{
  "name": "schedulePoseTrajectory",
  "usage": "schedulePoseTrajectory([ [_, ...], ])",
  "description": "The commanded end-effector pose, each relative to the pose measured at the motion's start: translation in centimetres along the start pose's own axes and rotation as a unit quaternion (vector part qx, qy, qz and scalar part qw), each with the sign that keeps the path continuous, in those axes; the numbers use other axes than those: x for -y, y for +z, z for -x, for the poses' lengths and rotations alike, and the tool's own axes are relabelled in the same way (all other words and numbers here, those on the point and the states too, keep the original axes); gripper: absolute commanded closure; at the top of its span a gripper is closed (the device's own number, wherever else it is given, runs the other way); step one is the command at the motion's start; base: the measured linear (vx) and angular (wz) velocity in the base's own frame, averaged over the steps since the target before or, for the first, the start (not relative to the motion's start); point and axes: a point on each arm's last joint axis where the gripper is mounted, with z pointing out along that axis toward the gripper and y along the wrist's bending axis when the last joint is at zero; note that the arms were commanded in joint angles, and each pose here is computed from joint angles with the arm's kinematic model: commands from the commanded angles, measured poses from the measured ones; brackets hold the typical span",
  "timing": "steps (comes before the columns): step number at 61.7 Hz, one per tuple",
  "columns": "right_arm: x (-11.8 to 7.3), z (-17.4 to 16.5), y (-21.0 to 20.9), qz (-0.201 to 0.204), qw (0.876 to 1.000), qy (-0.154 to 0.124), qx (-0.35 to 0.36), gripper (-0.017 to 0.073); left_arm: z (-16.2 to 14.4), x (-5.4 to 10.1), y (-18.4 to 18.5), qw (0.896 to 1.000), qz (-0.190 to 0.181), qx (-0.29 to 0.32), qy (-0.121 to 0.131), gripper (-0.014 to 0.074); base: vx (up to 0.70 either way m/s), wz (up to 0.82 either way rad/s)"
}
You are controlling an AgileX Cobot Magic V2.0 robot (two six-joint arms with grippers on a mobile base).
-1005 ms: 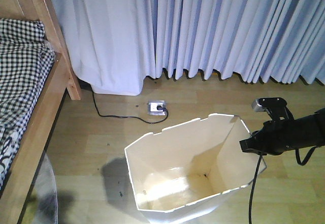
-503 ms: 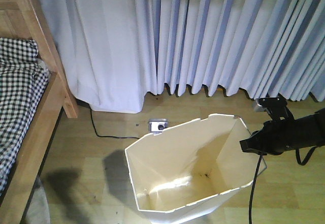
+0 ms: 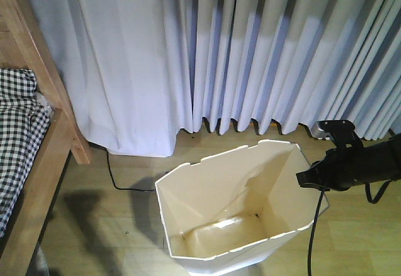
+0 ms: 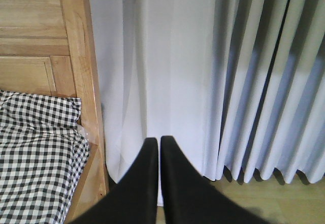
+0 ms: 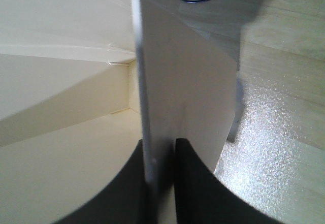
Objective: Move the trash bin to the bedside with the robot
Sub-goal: 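Drive toward the curtains beside the bed carrying the bin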
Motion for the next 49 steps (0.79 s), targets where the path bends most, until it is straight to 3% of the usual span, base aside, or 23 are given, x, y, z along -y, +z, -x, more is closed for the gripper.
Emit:
schedulePoseTrajectory([
  [1, -1.67, 1.64, -1.61, 0.07, 0.996, 0.024, 0.047, 0.0563, -0.27, -0.01, 0.16, 1.0, -0.003, 0.025, -0.006, 0.0599, 0.1, 0.03],
  [49, -1.67, 1.65, -1.61, 0.07, 0.996, 0.024, 0.048, 0.0563, -0.27, -0.01, 0.16, 1.0, -0.003, 0.025, -0.006, 0.0599, 0.02, 0.01],
])
